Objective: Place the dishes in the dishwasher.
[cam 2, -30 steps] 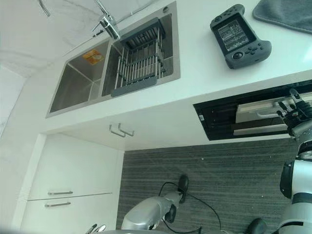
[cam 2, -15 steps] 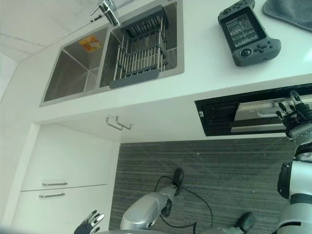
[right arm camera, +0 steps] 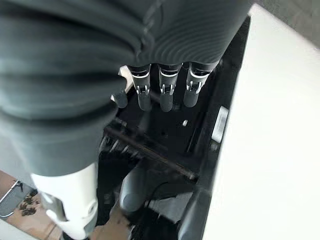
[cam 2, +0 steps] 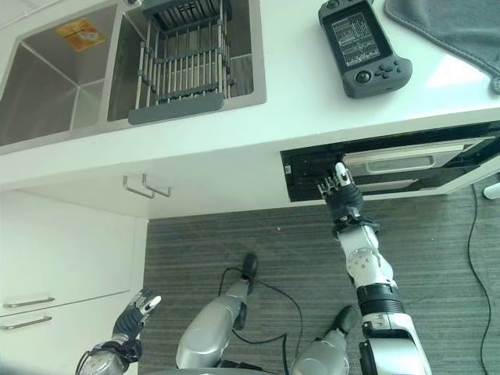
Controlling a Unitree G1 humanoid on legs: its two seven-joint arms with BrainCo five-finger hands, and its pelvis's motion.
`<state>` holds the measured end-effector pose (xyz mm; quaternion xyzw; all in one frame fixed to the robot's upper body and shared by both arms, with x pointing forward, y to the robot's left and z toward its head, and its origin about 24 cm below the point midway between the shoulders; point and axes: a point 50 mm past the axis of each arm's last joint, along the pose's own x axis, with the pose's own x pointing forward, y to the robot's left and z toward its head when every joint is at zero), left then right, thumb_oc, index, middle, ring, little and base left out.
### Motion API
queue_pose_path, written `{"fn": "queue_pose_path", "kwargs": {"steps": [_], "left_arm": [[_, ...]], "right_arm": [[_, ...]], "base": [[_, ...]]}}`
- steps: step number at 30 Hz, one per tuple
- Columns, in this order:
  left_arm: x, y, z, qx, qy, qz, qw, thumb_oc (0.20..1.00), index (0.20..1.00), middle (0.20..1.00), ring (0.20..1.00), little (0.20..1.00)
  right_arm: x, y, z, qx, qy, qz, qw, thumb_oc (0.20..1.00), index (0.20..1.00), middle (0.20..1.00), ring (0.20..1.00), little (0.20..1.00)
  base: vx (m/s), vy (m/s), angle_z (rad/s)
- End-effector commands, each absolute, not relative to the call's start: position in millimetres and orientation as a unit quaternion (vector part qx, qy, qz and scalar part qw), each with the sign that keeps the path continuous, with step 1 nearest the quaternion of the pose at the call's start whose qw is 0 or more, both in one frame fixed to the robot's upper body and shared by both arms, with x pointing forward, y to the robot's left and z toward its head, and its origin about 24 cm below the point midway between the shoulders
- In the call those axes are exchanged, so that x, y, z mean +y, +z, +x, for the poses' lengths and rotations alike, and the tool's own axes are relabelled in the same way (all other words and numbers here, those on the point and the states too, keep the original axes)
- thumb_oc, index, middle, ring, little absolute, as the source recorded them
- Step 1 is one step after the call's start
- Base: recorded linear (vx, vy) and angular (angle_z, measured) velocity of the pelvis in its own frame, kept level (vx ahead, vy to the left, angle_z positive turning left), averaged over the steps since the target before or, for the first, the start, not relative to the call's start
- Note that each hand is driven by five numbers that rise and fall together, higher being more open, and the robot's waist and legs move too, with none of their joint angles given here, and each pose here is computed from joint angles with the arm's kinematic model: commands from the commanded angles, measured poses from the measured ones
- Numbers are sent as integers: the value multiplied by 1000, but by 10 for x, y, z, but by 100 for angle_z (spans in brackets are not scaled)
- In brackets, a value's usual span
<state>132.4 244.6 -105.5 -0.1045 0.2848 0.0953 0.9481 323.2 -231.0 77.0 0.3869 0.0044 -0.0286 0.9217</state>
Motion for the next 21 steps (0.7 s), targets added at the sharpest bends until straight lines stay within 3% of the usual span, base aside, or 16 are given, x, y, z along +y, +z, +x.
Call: {"fn": "queue_pose_path", "kwargs": {"steps": [1,10,17,21], "left_arm": [[2763,-957,1291,266,134,-76,951,1000,1000,1000,1000,1000],[2607,-1053,1427,313,73,-113,940,1000,1000,1000,1000,1000],[2636,-1046,1383,273,100,-213,933,1000,1000,1000,1000,1000],[2568,-909,1640,231,72,-242,940,1000,1000,1000,1000,1000]], "right_arm": [[-2427,887,3233,-41,-42,364,930,1000,1000,1000,1000,1000],[-2223,-98,2695,119,-44,193,973,1000,1000,1000,1000,1000],[-2109,-581,2332,227,2,141,964,1000,1000,1000,1000,1000],[-2316,-706,2191,267,-33,119,956,1000,1000,1000,1000,1000]], "base": [[-146,-177,-4],[-80,-211,-21],[-50,-263,-23],[-175,-48,52]]}}
